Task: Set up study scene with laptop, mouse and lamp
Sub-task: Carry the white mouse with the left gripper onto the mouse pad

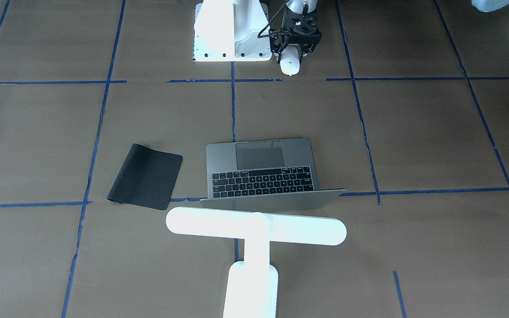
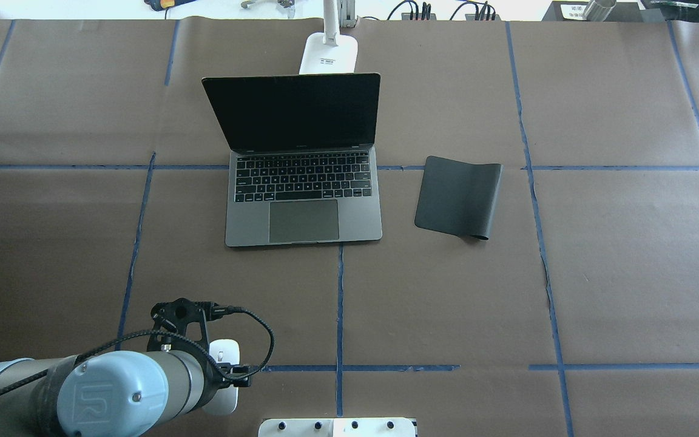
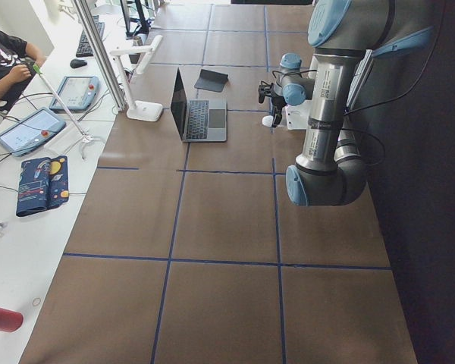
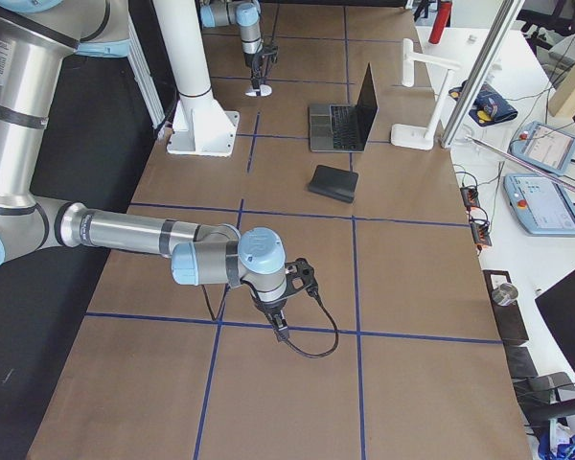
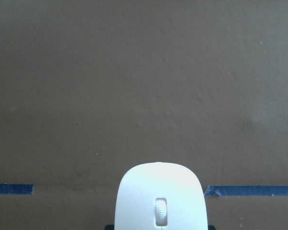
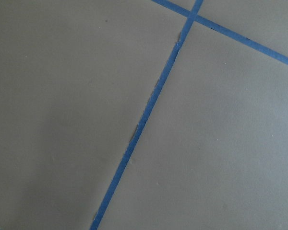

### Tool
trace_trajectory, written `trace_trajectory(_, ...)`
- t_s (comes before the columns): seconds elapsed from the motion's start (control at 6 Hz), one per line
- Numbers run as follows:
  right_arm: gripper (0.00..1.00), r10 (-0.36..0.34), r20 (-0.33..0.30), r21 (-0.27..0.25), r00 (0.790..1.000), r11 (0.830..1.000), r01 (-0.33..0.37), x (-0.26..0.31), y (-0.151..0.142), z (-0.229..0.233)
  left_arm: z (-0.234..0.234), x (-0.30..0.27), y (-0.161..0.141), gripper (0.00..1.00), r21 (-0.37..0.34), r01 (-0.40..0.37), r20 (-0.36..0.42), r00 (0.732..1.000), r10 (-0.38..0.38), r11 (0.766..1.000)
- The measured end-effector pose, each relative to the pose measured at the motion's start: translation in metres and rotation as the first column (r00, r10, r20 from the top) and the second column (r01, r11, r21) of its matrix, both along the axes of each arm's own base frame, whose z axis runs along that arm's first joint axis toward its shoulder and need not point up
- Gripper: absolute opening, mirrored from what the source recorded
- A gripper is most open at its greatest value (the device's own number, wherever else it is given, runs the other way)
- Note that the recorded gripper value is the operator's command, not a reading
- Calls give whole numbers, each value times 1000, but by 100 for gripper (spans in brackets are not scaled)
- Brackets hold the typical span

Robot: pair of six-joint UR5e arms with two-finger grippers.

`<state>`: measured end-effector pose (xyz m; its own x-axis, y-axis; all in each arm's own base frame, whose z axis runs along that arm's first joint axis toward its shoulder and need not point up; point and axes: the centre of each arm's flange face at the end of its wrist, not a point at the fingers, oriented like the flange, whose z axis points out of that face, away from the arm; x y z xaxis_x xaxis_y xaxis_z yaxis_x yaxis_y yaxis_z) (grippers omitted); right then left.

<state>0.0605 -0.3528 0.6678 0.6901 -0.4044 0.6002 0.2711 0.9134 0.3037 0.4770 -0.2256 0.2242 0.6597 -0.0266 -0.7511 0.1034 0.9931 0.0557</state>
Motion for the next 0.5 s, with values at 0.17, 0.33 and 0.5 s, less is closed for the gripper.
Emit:
trace_trajectory(0.17,100,5,-2,-32,1000,999,-5,0,3,7,-21,1,-21,44,1,16,-13,1000,-16,1000)
trace_trajectory(0.33,100,15,-7,-91,1000,996,-15,2,7,16,-37,14,-45,43,3,32,-10,999,-32,999)
trace_trajectory(0.5,100,33,-11,-146,999,989,-34,3,6,20,-52,34,-70,43,3,52,0,999,-52,999)
